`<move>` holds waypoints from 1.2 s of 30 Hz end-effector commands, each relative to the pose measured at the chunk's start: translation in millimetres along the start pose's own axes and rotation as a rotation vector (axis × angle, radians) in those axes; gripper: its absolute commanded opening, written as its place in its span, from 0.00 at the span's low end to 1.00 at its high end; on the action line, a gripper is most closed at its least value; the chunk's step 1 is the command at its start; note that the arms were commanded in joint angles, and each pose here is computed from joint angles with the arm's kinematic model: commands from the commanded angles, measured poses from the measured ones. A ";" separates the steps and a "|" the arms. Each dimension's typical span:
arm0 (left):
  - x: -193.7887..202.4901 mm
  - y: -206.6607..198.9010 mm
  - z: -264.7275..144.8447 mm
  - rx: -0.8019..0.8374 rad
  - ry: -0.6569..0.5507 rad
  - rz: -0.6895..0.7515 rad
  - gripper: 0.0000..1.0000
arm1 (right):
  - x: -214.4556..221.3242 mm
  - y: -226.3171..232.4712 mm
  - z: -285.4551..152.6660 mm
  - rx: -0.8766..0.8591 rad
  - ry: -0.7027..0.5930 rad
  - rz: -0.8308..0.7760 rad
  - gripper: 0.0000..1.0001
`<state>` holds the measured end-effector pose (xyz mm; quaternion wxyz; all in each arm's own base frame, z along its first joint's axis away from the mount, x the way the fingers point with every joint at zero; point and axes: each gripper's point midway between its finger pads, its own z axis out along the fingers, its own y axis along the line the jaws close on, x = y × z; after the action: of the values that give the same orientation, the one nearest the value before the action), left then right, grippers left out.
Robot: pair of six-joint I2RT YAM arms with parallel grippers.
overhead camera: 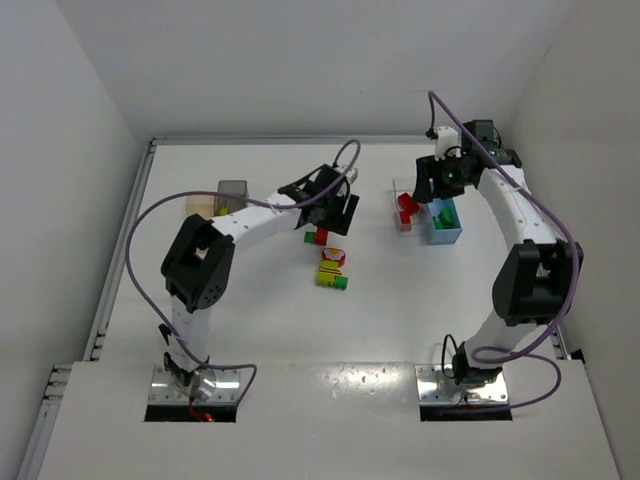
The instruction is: Sort the legos into containers by color
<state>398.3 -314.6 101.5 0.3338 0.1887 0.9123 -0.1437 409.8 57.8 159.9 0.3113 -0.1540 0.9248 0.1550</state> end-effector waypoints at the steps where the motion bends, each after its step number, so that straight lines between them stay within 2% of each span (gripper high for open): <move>1: -12.5 -4.5 -4.9 -0.086 -0.040 -0.024 0.71 | -14.7 -7.2 -12.8 0.026 -0.034 -0.036 0.61; 5: -4.9 -1.3 0.5 -0.154 -0.029 -0.046 0.64 | -8.8 -4.3 -12.1 0.013 -0.025 -0.031 0.61; 13: 7.8 27.2 1.9 -0.251 -0.004 -0.147 0.64 | -9.4 -0.6 -14.8 0.008 -0.044 -0.017 0.61; 36: 36.7 38.7 32.5 -0.198 0.120 -0.206 0.64 | -7.5 2.9 -20.9 0.009 -0.052 -0.011 0.61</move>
<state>402.9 -279.2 46.7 0.2853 0.0735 0.9539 -0.0576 401.1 53.8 162.8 0.3080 -0.1532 0.9264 0.1530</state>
